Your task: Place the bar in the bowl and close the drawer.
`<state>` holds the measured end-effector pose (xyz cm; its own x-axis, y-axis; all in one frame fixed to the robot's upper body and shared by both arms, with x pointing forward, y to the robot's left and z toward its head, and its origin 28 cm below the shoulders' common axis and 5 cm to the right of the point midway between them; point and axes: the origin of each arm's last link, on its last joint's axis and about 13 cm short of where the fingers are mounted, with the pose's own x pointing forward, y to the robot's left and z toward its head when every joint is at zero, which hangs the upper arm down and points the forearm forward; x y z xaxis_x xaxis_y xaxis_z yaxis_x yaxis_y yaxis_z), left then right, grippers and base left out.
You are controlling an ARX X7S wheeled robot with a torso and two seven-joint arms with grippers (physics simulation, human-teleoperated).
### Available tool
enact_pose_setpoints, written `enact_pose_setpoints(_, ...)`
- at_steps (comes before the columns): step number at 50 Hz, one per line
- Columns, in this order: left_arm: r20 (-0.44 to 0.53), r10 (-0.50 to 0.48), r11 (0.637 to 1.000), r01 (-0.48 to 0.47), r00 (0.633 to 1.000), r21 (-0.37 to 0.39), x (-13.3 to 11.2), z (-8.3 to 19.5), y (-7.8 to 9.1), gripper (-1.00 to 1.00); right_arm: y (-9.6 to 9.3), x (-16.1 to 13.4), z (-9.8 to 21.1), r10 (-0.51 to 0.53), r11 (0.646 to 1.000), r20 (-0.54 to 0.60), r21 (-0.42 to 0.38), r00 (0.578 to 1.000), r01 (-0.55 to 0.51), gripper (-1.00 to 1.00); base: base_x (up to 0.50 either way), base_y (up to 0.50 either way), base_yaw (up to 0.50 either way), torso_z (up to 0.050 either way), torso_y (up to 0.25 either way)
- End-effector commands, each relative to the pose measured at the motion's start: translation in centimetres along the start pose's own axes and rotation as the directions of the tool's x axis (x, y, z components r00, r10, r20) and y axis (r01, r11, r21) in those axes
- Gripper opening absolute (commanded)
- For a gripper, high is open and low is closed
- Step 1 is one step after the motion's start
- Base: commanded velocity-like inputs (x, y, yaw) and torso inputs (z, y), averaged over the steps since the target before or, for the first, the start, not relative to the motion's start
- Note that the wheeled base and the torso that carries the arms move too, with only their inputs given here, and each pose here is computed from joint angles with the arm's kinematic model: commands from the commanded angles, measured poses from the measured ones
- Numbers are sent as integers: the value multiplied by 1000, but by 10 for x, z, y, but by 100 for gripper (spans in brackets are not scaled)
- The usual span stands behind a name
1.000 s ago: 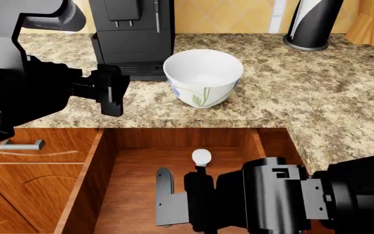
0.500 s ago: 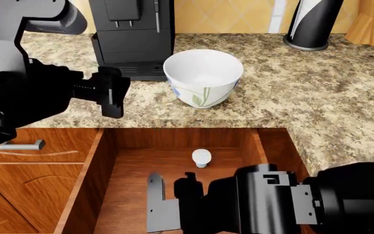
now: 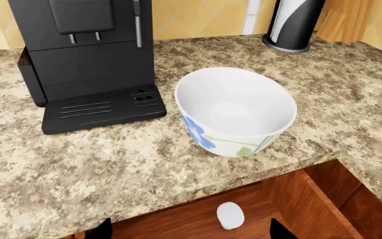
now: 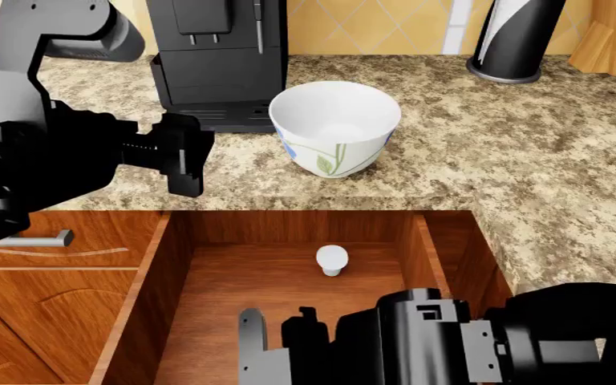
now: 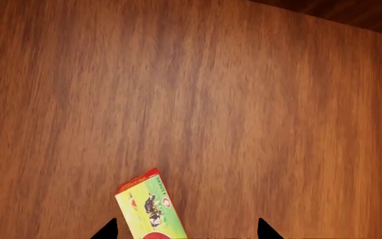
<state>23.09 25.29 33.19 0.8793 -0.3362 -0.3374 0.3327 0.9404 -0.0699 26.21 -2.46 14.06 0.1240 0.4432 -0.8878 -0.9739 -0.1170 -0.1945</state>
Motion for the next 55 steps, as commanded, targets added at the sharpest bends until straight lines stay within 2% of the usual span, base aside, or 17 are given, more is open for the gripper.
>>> enact_pose_setpoints(1, -2, 1, 1000, -1, 1000, 1, 0, 0, 0, 100, 5, 10, -7, 43, 999, -36, 14, 998, -43, 100, 0, 0, 0, 0, 0)
enact_pose_setpoints(28, -7, 1, 1000, -1, 1000, -5, 2, -2, 2, 100, 4, 31, -21, 72, 997, -87, 29, 994, -69, 100, 0, 0, 0, 0, 0)
enact_pose_setpoints(55, -12, 2, 1000, -3, 1000, -16, 3, -5, 5, 100, 12, 59, -32, 107, 994, -114, 33, 988, -104, 100, 0, 0, 0, 0, 0)
